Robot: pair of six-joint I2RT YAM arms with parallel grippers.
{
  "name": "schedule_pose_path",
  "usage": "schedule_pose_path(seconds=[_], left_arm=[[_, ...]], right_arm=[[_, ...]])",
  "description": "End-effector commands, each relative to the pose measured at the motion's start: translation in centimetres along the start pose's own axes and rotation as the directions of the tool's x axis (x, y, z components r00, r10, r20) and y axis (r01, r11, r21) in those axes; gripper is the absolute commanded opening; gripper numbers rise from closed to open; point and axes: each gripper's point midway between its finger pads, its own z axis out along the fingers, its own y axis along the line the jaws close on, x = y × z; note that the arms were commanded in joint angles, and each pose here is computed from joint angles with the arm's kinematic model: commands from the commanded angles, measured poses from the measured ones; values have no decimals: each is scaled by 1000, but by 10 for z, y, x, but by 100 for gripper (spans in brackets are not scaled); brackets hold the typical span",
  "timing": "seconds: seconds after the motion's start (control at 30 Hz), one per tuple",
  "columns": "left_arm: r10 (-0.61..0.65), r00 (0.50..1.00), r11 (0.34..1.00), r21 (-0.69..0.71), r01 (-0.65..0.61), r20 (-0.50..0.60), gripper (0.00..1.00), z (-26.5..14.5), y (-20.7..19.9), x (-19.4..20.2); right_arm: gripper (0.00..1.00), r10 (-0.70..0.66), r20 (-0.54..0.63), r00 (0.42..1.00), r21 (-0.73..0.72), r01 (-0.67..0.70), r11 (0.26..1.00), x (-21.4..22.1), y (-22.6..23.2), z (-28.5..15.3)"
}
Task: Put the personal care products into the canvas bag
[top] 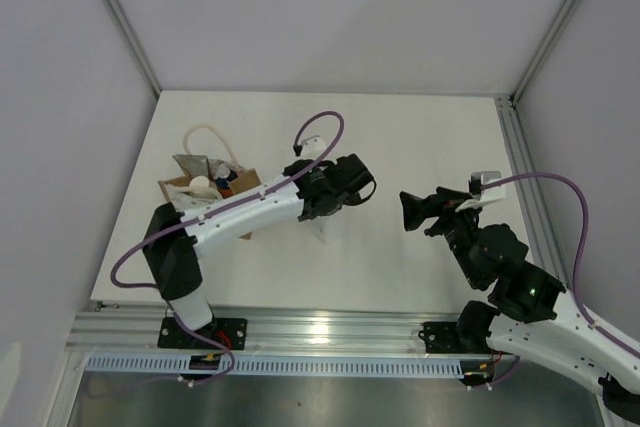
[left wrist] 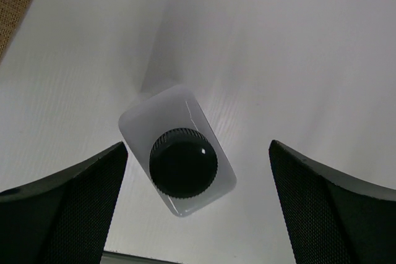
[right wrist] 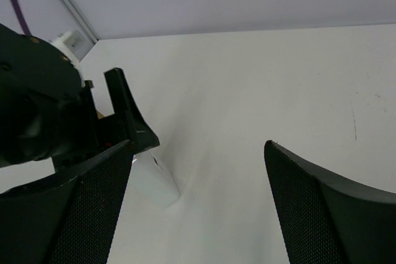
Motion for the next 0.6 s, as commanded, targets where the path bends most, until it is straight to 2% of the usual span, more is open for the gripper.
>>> schedule_pose_path(seconds=[0.0, 0.07, 0.17, 0.33, 0.47, 0.5, 0.53, 0.57], left_arm=[[1, 1000, 999, -39, -2, -23, 99, 13, -5, 5], [2, 999, 996, -89, -6, -36, 97, 22, 3, 12], [-9, 1000, 990, -139, 6, -16, 87, 27, 10, 13], [5, 1000, 987, -159, -4, 9, 62, 24, 13, 5], [42, 999, 981, -191, -37, 19, 28, 27, 21, -1], [43, 999, 978, -207, -38, 20, 8, 29, 25, -4], [54, 998, 973, -226, -49, 17, 1, 28, 31, -5], [55, 998, 970, -238, -50, 18, 1, 29, 35, -7]], right_arm=[[90, 28, 32, 999, -17, -27, 999, -16, 6, 0], [90, 29, 28, 999, -29, -28, 999, -17, 9, -1], [90, 25, 20, 999, -41, -24, 999, -16, 11, -1], [90, 13, 11, 1000, -36, -13, 999, -13, 12, 2], [90, 13, 7, 1000, -35, -13, 999, -14, 12, 1], [90, 14, 7, 1000, -32, -14, 999, -13, 11, 2], [90, 13, 7, 1000, -35, -13, 999, -14, 11, 1], [90, 14, 8, 1000, -35, -14, 999, -14, 11, 1]])
